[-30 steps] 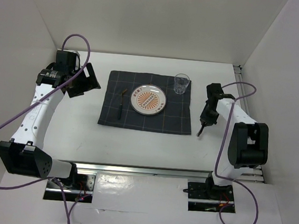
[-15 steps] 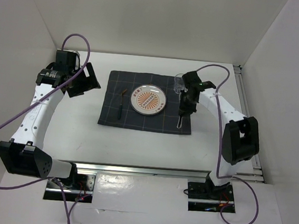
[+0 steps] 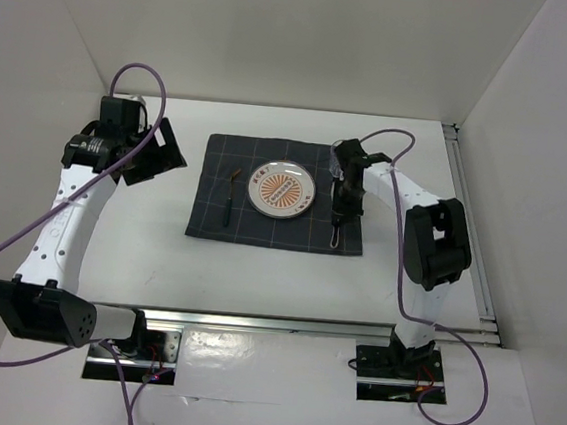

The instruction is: Set the dinner table for one person

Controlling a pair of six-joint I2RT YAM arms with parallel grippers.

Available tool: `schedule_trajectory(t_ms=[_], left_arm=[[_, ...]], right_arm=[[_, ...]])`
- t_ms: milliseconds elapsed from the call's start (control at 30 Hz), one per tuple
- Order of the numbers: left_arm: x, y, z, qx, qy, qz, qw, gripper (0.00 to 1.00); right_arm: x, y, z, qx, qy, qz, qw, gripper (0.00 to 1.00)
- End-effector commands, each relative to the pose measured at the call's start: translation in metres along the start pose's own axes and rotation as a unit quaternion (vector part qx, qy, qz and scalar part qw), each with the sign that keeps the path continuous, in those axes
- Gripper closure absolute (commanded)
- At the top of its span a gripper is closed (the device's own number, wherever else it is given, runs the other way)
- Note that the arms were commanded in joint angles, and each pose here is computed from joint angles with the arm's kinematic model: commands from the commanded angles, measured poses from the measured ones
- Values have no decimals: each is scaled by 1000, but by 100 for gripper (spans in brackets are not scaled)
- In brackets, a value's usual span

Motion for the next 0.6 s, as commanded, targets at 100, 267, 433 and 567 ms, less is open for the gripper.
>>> schedule_trajectory(t_ms=[100,267,433,567], left_arm=[[-2,0,5,-6,-4,-9,1000,4],[-2,0,5,-6,-4,-9,1000,4],[1,-1,7,-6,-10,-9,1000,4],[1,-3,3,-6,-4,-9,1000,4]], right_arm=[[25,-8,-17,-6,-22,1,1000,97],[30,-9,-32,-13,-20,1,1000,96],[32,-12,-34,-13,-25,-14,1000,94],[39,-11,-31,-12,-35,-19,999,94]])
Point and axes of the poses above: each gripper's point midway between its finger pads, its own z axis back along the fingers, its own y axis along the line the jaws close on, x = y × z, the point moved 4 cm from there along z, back along the fingers, and after that the axes turned 15 degrees about z, right-handed, at the moved point
